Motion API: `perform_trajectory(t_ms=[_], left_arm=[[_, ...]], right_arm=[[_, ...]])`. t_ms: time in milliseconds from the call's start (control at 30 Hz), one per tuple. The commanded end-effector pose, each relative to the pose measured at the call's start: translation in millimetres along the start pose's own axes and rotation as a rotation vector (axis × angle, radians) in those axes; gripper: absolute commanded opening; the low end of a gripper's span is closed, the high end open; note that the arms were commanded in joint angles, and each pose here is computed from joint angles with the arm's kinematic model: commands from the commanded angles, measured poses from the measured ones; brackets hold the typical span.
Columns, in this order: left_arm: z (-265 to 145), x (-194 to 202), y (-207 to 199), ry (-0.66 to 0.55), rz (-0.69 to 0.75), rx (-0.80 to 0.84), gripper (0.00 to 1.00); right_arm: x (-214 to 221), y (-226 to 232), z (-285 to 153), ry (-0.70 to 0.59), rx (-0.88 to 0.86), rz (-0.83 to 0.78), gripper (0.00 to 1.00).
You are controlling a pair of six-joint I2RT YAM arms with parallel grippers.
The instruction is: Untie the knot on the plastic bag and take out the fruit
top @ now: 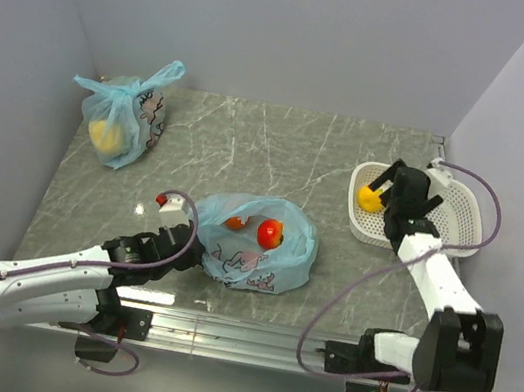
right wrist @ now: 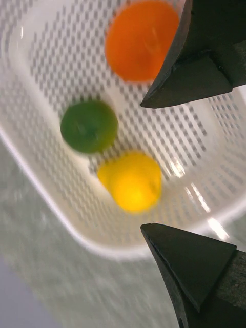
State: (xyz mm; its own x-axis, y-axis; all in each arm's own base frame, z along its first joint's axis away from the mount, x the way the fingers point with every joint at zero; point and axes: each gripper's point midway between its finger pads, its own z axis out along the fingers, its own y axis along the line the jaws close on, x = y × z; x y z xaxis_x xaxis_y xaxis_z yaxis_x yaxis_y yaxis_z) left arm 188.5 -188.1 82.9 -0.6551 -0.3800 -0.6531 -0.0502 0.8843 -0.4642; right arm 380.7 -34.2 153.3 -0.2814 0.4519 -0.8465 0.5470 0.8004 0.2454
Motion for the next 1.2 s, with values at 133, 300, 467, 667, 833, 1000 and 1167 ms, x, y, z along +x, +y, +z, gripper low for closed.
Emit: perform_trajectory(t_ms=[133,300,467,667,833,1000,1167], left_arm=[[-6,-29,-20,-0.067,0.024,0.007,0.0],[-10,-38,-24,-0.084,0.024,0.004,0.0],[-13,-45,-30,-0.1,0.024,0.01,0.0],[-13,-44,-32,-0.086,0.035,0.01,0.01],[-14,-40,-30,-0.072,0.031,0.018,0.01],[-10,-27,-28,-0.031,0.027,0.026,0.0],[-7,-19,-26,-0.008,0.03,0.026,0.0]], right_arm=[[18,149,-141,-0.065,-0.748,-0.264,0.99],[68,198,-245,-0.038,-1.167,-0.591,0.89],[125,222,-294,0.094,-1.322,-0.64,0.88],[191,236,-310,0.274,-1.387,-0.64,0.88],[227,245,-275,0.349,-1.238,-0.652,0.88],[228,258,-233,0.238,-1.07,-0.543,0.89],[227,276,-208,0.146,-0.981,-0.48,0.96]])
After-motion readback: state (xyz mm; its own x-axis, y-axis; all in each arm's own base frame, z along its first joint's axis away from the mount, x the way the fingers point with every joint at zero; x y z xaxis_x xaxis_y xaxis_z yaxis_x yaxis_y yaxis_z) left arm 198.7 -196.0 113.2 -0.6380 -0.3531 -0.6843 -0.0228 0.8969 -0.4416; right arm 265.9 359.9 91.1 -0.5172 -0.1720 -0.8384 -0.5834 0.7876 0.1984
